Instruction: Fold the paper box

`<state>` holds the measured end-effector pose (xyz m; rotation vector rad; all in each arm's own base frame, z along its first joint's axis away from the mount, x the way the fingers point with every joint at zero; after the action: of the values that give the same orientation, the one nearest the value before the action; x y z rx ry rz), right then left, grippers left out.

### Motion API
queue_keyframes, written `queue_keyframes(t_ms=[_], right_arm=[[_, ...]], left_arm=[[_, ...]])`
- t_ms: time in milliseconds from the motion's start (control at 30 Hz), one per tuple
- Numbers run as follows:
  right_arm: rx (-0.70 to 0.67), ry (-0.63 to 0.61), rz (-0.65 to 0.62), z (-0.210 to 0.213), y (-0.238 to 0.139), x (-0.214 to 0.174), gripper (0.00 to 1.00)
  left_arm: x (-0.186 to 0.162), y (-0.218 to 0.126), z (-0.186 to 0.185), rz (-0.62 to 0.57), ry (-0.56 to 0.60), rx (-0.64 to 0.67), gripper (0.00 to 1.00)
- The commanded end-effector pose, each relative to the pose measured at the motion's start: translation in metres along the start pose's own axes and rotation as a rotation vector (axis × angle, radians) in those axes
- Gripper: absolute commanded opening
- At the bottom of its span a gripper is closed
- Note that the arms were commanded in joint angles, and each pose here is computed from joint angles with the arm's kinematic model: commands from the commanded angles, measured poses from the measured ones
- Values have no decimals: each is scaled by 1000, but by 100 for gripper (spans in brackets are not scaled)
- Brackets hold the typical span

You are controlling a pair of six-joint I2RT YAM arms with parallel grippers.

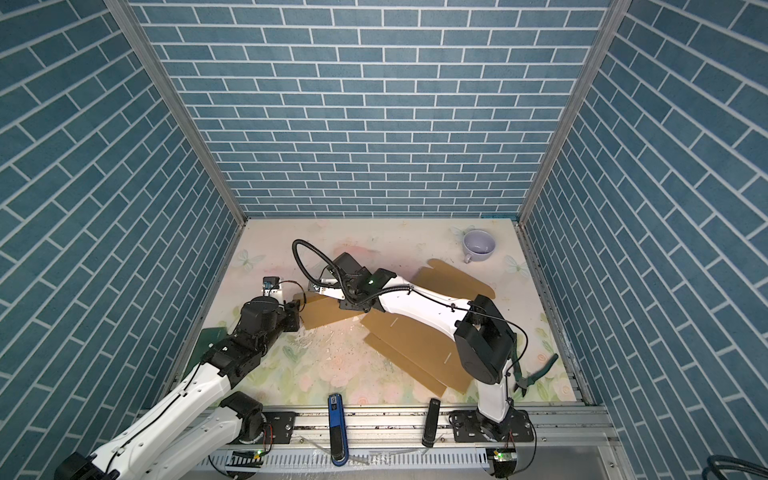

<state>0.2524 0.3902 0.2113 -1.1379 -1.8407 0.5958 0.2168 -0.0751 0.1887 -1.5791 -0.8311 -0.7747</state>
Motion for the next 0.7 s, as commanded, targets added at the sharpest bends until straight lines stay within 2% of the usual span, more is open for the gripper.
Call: queue_keyframes(t_ms=[0, 333, 433, 667], right_arm=[[60, 32, 13, 10, 13, 1, 33], [71, 43, 12, 10, 14, 3, 31], [75, 44, 15, 11, 14, 3, 31], [86, 48, 22, 14, 15, 0, 29]], left_arm=[[-30, 0, -1, 130, 34, -49, 46], [-34, -15, 0, 111, -3, -103, 54], [-27, -27, 3, 68, -38, -102, 55], [11, -54, 13, -64, -134, -33, 76]])
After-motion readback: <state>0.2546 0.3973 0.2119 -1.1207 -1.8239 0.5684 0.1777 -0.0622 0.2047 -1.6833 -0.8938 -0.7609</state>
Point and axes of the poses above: each gripper's point midway between its finger pads, its own y axis out along the fingers, its own z axis along the line the jaws close on, x = y × z, the point moved 7 cm from there along -y, back along the fingers, and after that the axes turned 1 degree about -y, right-handed, at the moved point
